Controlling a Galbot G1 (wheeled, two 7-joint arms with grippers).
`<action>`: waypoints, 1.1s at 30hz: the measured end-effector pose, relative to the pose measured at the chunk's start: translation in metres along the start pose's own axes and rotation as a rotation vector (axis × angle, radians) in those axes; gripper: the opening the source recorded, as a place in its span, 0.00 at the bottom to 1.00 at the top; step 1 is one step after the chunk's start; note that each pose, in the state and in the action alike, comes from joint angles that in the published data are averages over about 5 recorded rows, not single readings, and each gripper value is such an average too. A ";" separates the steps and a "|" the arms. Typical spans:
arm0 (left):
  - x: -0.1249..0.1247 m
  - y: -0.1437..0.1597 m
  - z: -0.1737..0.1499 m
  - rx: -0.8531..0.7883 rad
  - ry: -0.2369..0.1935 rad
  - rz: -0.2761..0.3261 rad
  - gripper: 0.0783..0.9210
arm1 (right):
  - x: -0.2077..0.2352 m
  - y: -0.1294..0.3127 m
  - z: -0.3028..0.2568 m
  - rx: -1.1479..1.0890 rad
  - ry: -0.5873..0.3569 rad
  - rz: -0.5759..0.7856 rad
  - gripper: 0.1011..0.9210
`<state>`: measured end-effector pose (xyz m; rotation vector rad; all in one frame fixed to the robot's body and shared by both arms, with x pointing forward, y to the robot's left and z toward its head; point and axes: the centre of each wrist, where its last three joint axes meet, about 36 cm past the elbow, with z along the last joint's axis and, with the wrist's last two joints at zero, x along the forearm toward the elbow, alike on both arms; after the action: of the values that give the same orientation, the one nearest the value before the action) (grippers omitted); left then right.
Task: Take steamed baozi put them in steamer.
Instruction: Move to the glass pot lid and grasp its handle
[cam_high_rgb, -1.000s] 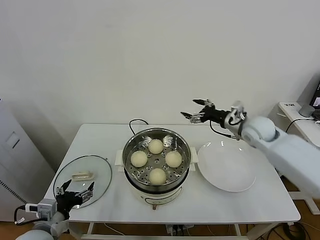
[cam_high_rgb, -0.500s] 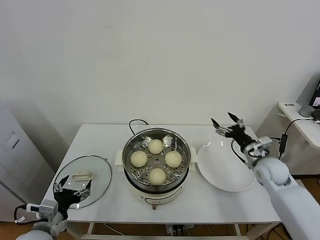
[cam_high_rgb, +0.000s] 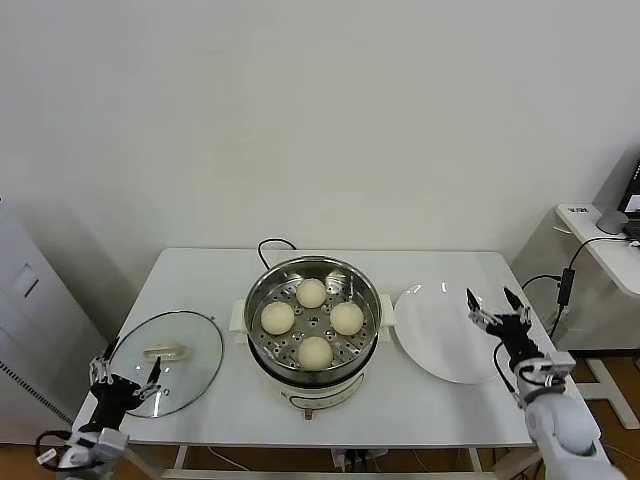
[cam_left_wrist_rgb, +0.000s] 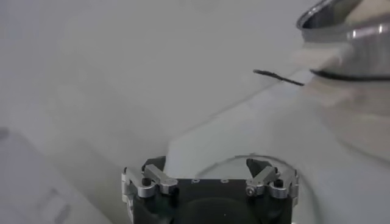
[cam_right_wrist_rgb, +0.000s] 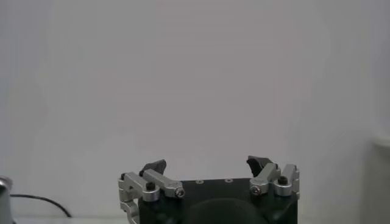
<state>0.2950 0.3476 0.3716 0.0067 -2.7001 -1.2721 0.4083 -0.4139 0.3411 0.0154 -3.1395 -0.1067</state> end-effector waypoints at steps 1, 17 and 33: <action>-0.001 -0.002 0.005 -0.049 -0.013 -0.010 0.88 | 0.003 0.000 0.003 -0.002 0.003 0.008 0.88; -0.023 -0.032 0.077 -0.647 -0.201 -0.085 0.88 | 0.024 0.006 0.027 -0.009 0.035 0.059 0.88; -0.055 -0.041 0.104 -0.827 -0.217 -0.060 0.88 | 0.033 0.006 0.044 0.002 0.056 0.055 0.88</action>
<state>0.3316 0.4052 0.2677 -0.1534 -2.1158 -2.4120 0.3749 -0.4055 0.2979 -0.0671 -3.0812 -0.1020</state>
